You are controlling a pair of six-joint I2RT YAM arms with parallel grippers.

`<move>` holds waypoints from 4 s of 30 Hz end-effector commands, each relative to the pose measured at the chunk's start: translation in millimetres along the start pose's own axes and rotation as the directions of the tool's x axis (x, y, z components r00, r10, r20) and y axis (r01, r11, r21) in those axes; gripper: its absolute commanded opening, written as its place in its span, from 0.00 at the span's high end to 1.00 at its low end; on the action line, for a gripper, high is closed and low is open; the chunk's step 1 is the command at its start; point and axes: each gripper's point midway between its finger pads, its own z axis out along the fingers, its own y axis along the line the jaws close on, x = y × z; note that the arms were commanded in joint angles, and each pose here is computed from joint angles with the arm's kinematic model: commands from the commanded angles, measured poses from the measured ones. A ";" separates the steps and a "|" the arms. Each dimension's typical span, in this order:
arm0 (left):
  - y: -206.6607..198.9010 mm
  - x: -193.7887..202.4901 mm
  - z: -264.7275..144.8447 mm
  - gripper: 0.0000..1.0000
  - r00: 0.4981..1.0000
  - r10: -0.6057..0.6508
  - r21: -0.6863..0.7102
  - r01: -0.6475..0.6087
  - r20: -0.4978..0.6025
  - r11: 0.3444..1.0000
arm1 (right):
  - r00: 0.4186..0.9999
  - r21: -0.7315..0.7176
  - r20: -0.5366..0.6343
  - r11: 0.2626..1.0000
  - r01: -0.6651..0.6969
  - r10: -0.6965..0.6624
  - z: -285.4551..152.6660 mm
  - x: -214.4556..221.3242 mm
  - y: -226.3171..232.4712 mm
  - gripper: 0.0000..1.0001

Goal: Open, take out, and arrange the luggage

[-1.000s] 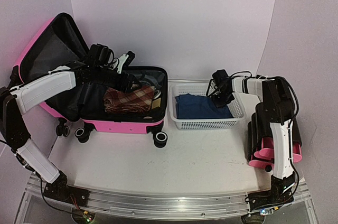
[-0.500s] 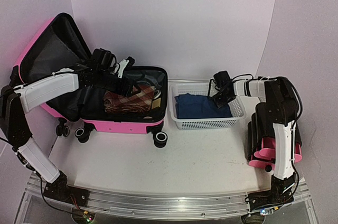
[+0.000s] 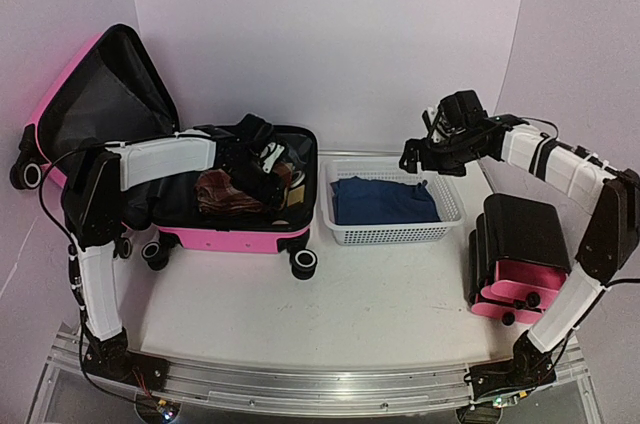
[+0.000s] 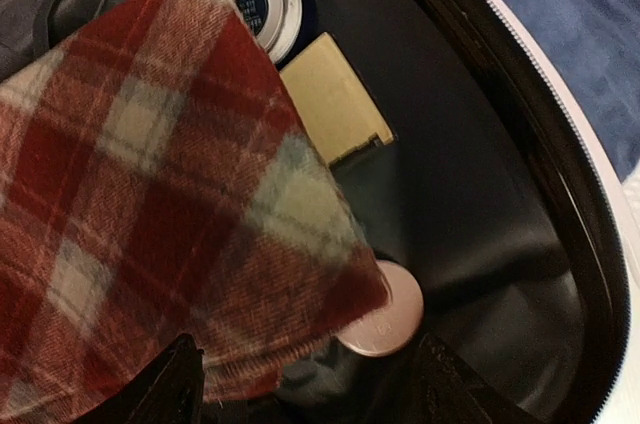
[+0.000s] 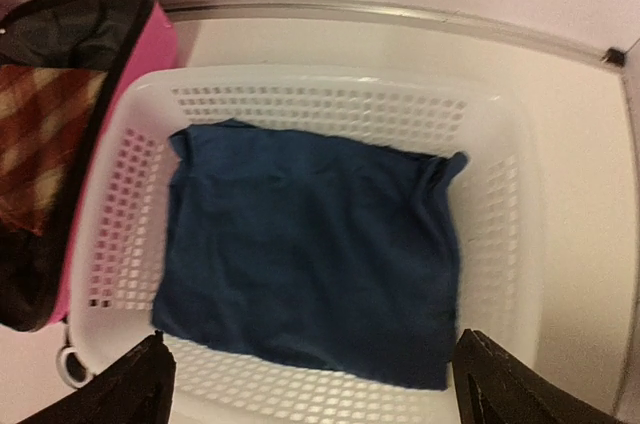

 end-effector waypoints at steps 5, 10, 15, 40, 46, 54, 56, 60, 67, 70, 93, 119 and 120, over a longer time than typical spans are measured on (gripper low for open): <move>3.0 -40.6 16.0 0.21 0.982 0.188 -0.232 -0.185 -0.008 0.955 | 0.974 -0.267 -0.163 0.943 -0.197 0.158 9.4 41.9 69.1 0.02; 11.5 -34.1 45.6 0.17 0.950 0.290 -0.319 -0.313 -0.118 0.895 | 0.973 -0.296 -0.177 0.935 -0.194 0.146 12.9 43.6 81.4 0.02; 19.6 -28.2 65.4 0.15 0.933 0.314 -0.359 -0.358 -0.176 0.862 | 0.974 -0.311 -0.182 0.932 -0.188 0.136 15.5 43.2 88.7 0.02; 58.4 -45.6 18.5 0.94 0.999 0.037 -0.190 -0.036 0.006 0.981 | 0.894 -0.452 -0.239 0.771 -0.448 0.379 85.6 -33.3 185.8 0.02; 61.8 -51.4 -0.5 0.97 0.998 0.020 -0.158 -0.010 0.060 0.987 | 0.858 -0.497 -0.247 0.701 -0.511 0.450 108.5 -57.8 220.8 0.02; 60.8 -56.3 -29.4 1.00 0.989 0.003 -0.107 0.013 0.145 0.994 | 0.737 -0.496 -0.298 0.561 -0.663 0.607 147.9 -71.4 257.1 0.02; 56.4 -59.1 -36.7 1.00 0.986 0.007 -0.083 0.008 0.169 0.997 | 0.715 -0.495 -0.290 0.540 -0.681 0.636 156.0 -73.7 262.7 0.02; 43.8 -61.2 -45.0 1.00 0.982 0.017 -0.014 -0.014 0.191 1.000 | 0.680 -0.503 -0.292 0.497 -0.707 0.672 166.0 -75.4 276.4 0.02; 23.4 -60.5 -51.4 1.00 0.979 0.007 0.096 -0.027 0.205 0.995 | 0.609 -0.473 -0.302 0.439 -0.764 0.733 175.5 -64.6 294.3 0.02; 19.1 -60.2 -55.6 1.00 0.976 0.013 0.107 -0.036 0.216 0.994 | 0.551 -0.438 -0.332 0.393 -0.809 0.765 184.0 -54.2 300.5 0.03; -5.9 -54.5 -66.5 0.86 0.967 0.047 0.145 -0.086 0.251 0.986 | 0.445 -0.419 -0.310 0.299 -0.857 0.840 183.6 -49.1 314.9 0.50; 11.2 -30.1 -150.5 0.28 0.938 0.008 0.099 -0.045 0.347 0.994 | 0.596 -0.544 -0.243 0.401 -0.737 0.765 145.8 -75.2 323.0 0.62; 10.4 -30.2 -148.4 0.28 0.940 -0.003 0.108 -0.036 0.342 0.993 | 0.596 -0.541 -0.245 0.402 -0.738 0.765 147.0 -74.0 322.9 0.54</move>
